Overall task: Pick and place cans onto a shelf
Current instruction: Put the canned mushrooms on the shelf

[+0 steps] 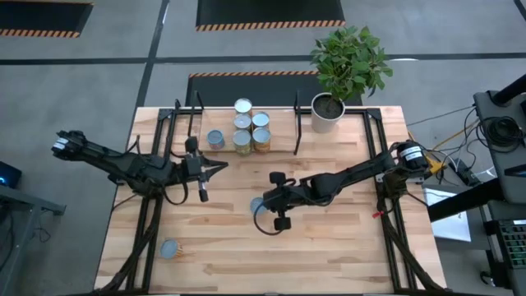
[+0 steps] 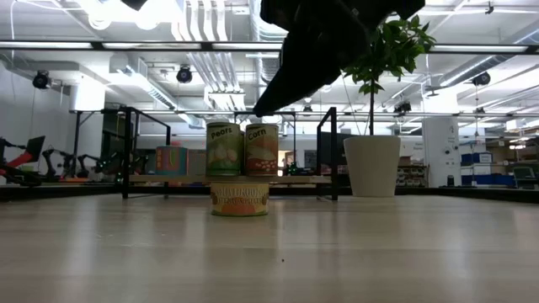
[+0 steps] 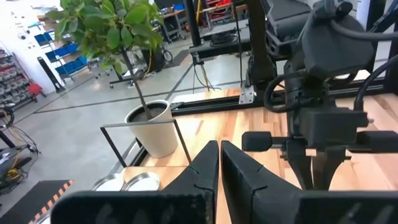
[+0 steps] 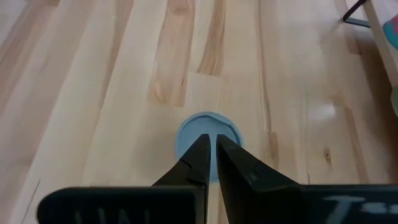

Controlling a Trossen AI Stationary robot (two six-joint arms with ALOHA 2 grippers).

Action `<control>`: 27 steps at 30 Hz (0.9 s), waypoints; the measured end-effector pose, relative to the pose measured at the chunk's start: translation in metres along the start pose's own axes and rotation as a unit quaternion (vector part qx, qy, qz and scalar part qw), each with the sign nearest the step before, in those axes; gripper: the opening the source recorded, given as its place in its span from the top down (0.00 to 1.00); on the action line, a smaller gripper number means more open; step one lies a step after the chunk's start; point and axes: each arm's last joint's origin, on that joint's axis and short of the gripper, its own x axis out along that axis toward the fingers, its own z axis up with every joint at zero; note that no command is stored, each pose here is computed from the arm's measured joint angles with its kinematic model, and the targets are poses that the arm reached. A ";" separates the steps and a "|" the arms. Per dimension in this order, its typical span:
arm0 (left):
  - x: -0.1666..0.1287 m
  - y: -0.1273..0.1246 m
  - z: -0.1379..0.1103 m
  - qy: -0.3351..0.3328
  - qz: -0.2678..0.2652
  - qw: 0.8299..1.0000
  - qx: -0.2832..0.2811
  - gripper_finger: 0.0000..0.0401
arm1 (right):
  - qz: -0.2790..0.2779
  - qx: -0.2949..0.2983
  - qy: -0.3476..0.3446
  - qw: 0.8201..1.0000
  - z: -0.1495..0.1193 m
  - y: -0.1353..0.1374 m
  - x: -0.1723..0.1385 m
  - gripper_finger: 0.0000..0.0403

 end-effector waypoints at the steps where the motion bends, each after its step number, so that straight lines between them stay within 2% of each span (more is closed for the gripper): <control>1: 0.001 0.000 0.001 -0.001 0.000 1.000 0.000 1.00 | 0.000 0.002 -0.001 1.000 0.000 0.000 0.000 0.96; 7: 0.002 -0.001 0.005 -0.002 0.000 1.000 -0.001 1.00 | 0.000 0.021 -0.002 1.000 0.000 0.000 0.000 0.94; 10: 0.002 -0.001 0.005 -0.002 0.000 1.000 0.000 1.00 | 0.000 0.033 0.001 0.999 -0.001 0.000 0.002 0.88; 14: 0.002 -0.001 0.005 -0.002 0.000 1.000 0.000 1.00 | 0.000 0.040 0.007 0.999 -0.005 0.001 0.008 0.72; 22: 0.002 -0.001 0.006 -0.003 0.001 1.000 -0.001 1.00 | -0.001 0.060 0.013 0.998 -0.010 0.003 0.021 0.31; 27: 0.002 -0.001 0.006 -0.004 0.001 1.000 -0.002 1.00 | -0.004 0.060 0.033 0.998 -0.020 0.004 0.036 0.15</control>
